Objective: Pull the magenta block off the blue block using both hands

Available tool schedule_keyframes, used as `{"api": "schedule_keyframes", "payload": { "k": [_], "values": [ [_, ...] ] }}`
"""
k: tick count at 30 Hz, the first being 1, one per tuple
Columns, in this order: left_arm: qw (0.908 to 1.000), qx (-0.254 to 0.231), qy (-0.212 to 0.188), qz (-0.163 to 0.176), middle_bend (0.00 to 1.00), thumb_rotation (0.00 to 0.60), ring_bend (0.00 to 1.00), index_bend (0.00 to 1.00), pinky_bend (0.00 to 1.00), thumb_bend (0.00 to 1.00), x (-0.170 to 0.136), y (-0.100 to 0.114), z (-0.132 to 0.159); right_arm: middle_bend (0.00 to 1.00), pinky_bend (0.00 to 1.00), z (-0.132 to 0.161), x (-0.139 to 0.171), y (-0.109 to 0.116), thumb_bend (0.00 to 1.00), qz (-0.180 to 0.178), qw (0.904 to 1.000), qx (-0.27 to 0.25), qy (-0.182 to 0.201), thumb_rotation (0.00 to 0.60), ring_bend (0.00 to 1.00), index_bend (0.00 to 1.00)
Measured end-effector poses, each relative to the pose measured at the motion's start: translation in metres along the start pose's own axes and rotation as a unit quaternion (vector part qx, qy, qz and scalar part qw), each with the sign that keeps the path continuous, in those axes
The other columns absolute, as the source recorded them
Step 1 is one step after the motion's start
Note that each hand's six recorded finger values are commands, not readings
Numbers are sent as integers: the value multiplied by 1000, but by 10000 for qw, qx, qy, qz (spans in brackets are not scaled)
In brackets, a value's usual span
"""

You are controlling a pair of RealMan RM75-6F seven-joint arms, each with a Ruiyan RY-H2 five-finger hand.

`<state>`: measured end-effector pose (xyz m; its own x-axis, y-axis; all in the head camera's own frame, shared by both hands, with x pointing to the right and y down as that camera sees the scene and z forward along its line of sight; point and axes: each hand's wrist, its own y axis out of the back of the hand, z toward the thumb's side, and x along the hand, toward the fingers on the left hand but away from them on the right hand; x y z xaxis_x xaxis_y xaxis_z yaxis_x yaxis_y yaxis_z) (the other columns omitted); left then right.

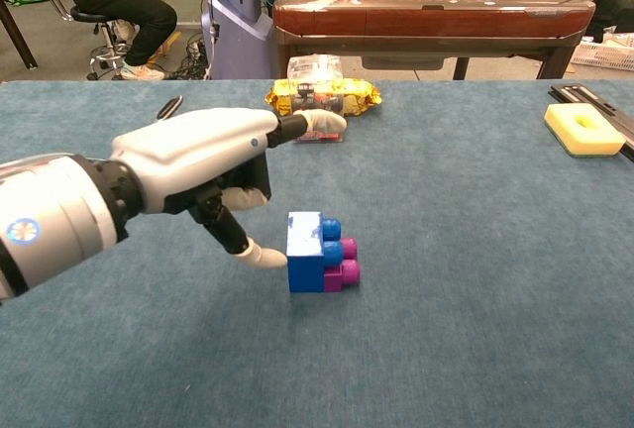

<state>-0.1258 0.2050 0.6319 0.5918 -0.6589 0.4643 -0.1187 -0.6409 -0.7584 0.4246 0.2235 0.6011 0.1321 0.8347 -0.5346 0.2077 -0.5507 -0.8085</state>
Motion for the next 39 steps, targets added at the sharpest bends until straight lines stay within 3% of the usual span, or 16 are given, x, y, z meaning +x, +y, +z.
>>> {"api": "schedule_keyframes", "payload": {
  "k": [23, 39],
  "values": [
    [9991, -71, 315, -263, 1000, 600, 982, 24, 1000, 0, 32, -27, 5, 211, 458, 0, -2, 8, 0, -63, 10000, -1, 31, 600, 225, 13],
    [9987, 227, 351, -286, 1000, 600, 999, 63, 1000, 0, 47, -40, 4, 212, 458, -4, 0, 6, 0, -57, 10000, -61, -16, 600, 225, 13]
  ]
}}
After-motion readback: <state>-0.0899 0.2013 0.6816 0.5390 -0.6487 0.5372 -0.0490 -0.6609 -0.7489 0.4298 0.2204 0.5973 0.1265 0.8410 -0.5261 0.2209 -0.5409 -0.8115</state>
